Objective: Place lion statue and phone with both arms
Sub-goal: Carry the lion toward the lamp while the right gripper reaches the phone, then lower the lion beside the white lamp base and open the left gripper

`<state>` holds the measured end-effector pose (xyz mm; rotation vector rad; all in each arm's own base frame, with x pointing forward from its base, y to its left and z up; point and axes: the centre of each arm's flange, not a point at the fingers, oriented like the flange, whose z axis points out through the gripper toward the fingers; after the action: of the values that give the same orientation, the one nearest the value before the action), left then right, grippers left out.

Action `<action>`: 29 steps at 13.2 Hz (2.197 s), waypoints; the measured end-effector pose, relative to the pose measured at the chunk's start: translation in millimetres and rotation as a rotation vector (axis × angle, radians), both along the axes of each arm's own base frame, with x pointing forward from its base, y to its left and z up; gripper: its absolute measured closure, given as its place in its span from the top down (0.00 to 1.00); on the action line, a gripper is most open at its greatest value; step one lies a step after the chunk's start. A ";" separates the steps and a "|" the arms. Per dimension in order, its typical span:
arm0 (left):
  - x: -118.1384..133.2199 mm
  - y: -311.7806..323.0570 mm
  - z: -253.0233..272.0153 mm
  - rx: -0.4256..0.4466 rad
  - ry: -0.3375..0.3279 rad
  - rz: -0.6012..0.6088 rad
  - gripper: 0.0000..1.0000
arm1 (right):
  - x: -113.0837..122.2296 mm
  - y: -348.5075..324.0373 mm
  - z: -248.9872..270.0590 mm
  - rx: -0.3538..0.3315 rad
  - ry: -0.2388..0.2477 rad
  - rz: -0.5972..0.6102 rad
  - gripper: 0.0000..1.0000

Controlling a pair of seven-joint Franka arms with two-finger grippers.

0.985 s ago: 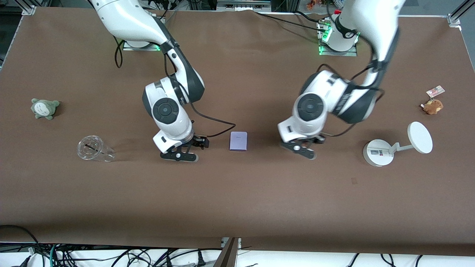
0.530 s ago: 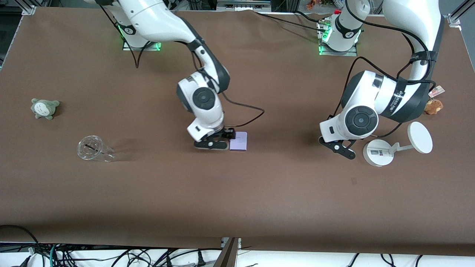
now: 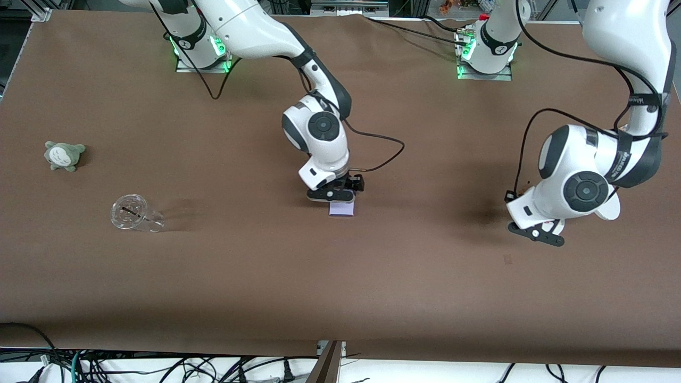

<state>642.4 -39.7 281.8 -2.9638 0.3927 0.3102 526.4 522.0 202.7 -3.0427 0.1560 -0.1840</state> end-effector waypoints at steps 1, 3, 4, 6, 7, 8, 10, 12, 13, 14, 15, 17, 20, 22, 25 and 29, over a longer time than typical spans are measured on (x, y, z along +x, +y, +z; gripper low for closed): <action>-3.7 0.0 -16.9 -0.004 -0.018 0.036 0.36 | -0.6 3.6 -5.6 -0.001 0.000 0.001 1.00; -11.6 -8.2 -36.5 -0.007 -0.031 0.086 0.36 | 1.6 3.6 -13.3 -0.007 -0.002 0.000 1.00; -12.9 -10.7 -38.4 -0.007 -0.034 0.097 0.36 | 3.2 2.6 -14.4 -0.010 -0.005 0.001 1.00; -11.8 -7.8 -38.4 -0.006 -0.045 0.116 0.36 | 5.7 1.0 -14.3 -0.018 -0.015 0.007 1.00; -11.6 -2.3 -40.2 -0.005 -0.046 0.126 0.36 | 6.5 0.3 -14.2 -0.022 -0.019 0.011 1.00; -11.3 4.0 -43.5 -0.007 -0.049 0.135 0.36 | 6.7 0.0 -14.9 -0.024 -0.021 0.012 1.00; -10.1 13.8 -52.0 -0.015 -0.059 0.150 0.36 | 6.5 -0.1 -18.6 -0.025 -0.022 0.015 1.00; -10.0 15.7 -60.2 -0.021 -0.060 0.153 0.36 | 6.1 -0.2 -22.8 -0.025 -0.024 0.016 1.00; -10.1 14.8 -63.6 -0.024 -0.060 0.151 0.36 | 6.0 -0.2 -24.4 -0.025 -0.024 0.016 1.00; -10.7 14.2 -68.0 -0.026 -0.058 0.151 0.36 | 5.8 -0.1 -25.5 -0.024 -0.025 0.017 1.00; -11.2 13.8 -73.0 -0.029 -0.056 0.150 0.36 | 5.8 0.1 -26.1 -0.023 -0.026 0.017 1.00; -11.9 13.3 -79.3 -0.032 -0.055 0.150 0.41 | 5.7 0.1 -27.9 -0.022 -0.028 0.018 1.00; -10.8 13.3 -77.4 -0.033 -0.059 0.150 0.69 | 5.6 -0.2 -34.5 -0.026 -0.035 0.025 0.96; -7.2 13.9 -63.5 -0.028 -0.070 0.152 0.87 | 5.9 0.5 -33.7 -0.034 -0.048 0.040 0.87; -0.5 12.4 -13.9 -0.012 -0.101 0.151 1.00 | 8.4 0.6 -31.1 -0.035 -0.063 0.056 0.85; 0.6 6.1 74.4 0.023 -0.123 0.148 1.00 | 41.1 -25.0 -17.2 -0.065 -0.099 0.078 0.85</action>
<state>643.0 -33.6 356.2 -2.9749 0.1545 0.1452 567.5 497.0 185.5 -3.0885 0.0255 -0.3388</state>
